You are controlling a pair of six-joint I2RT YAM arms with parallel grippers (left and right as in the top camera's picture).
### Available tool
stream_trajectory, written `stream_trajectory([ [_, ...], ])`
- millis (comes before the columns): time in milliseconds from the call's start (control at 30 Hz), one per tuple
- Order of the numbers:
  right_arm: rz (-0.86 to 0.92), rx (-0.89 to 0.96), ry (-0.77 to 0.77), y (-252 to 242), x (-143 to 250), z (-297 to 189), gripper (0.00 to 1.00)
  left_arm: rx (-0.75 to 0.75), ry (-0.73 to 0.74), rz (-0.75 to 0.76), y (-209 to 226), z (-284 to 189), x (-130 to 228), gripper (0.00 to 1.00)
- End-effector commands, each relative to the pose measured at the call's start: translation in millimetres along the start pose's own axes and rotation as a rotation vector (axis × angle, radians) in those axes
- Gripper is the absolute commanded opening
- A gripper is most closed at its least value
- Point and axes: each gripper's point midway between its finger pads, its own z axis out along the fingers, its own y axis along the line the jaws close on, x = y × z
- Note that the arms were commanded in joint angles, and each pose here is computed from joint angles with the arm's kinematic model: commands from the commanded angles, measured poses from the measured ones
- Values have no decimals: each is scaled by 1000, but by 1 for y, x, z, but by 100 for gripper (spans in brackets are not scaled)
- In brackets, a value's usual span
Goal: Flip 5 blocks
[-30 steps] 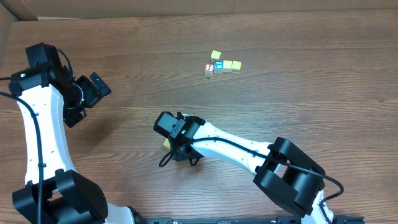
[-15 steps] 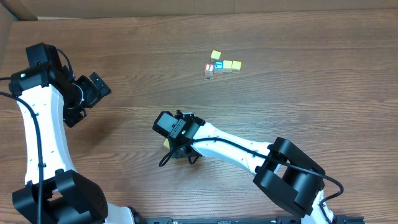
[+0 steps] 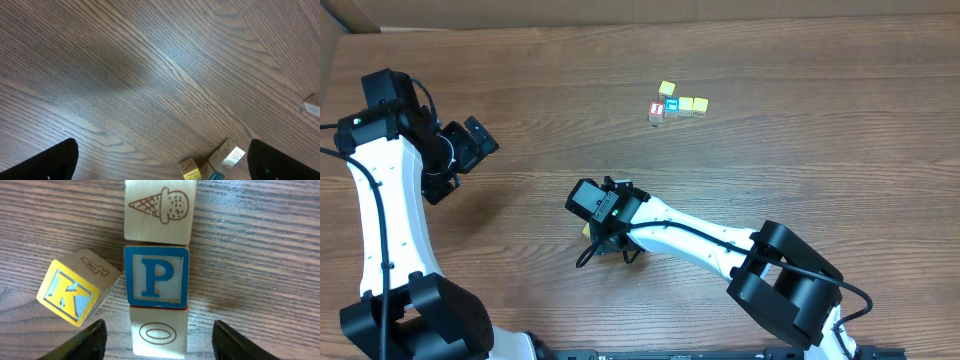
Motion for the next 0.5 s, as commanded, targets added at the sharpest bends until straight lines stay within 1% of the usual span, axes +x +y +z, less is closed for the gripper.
stream_trajectory([
  [0,-1,-7,-17,1,-12,-9,69,-1,9,0,-1,3,3,100],
  [200,-3,-52,-67,18,-47,-58,68,-1,9,0,-1,3,3,100],
  [300,-91,-141,-79,41,-55,-80,68,-2,9,0,-1,3,3,100],
  [367,-173,-192,-81,55,-53,-85,63,-1,9,0,-1,3,3,100],
  [433,-229,-193,-91,59,-51,-83,56,-1,9,0,-1,3,3,100],
  [467,-264,-186,-96,59,-49,-80,56,-1,9,0,-1,3,3,100],
])
